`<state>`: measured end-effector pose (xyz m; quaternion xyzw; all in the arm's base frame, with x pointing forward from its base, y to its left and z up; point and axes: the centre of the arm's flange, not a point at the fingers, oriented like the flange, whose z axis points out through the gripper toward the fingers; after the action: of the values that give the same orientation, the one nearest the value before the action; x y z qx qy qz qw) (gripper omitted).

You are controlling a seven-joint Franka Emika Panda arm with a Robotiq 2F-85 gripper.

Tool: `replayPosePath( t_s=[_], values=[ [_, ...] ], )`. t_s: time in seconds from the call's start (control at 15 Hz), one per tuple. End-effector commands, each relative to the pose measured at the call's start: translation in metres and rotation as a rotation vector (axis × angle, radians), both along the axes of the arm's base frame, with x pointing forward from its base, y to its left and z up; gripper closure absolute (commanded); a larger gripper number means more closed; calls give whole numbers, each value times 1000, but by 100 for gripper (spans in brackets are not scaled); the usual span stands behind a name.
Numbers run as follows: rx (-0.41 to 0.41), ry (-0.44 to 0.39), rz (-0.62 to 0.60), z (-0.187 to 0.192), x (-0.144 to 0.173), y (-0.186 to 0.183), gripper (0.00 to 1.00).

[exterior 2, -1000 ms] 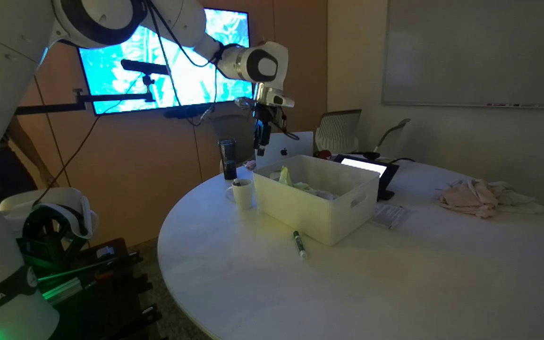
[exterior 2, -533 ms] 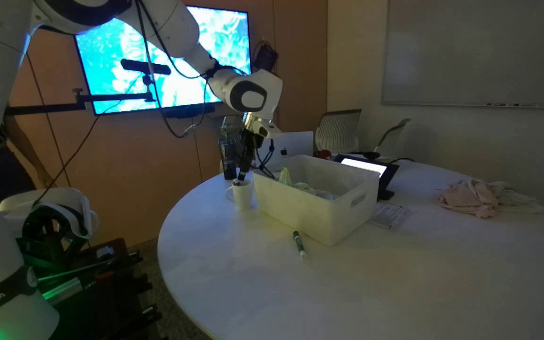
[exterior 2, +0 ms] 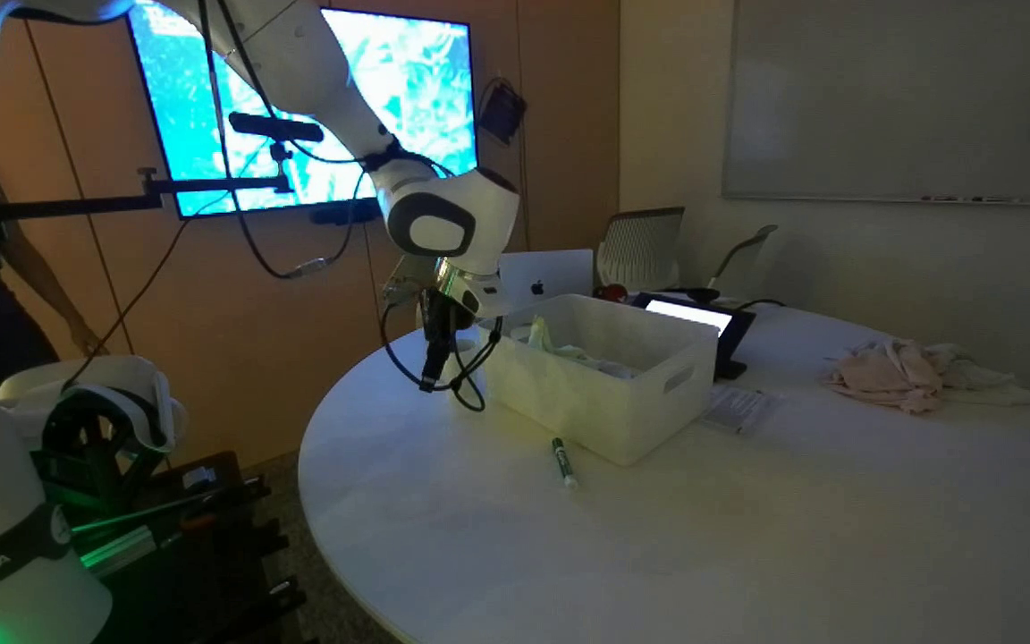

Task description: Put the cloths in the box, then put the marker and the yellow object in the cup

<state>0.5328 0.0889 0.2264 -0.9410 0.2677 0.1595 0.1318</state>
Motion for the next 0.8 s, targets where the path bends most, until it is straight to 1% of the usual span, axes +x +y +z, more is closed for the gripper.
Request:
replayPosePath(
  t_s=[0.0, 0.2, 0.47, 0.73],
  values=[
    [-23, -61, 69, 3, -26, -31, 0],
    [-115, -74, 209, -9, -28, -65, 0],
    [-239, -63, 415, -25, -26, -107, 0],
    [-332, -133, 583, -29, -12, -130, 0]
  ],
)
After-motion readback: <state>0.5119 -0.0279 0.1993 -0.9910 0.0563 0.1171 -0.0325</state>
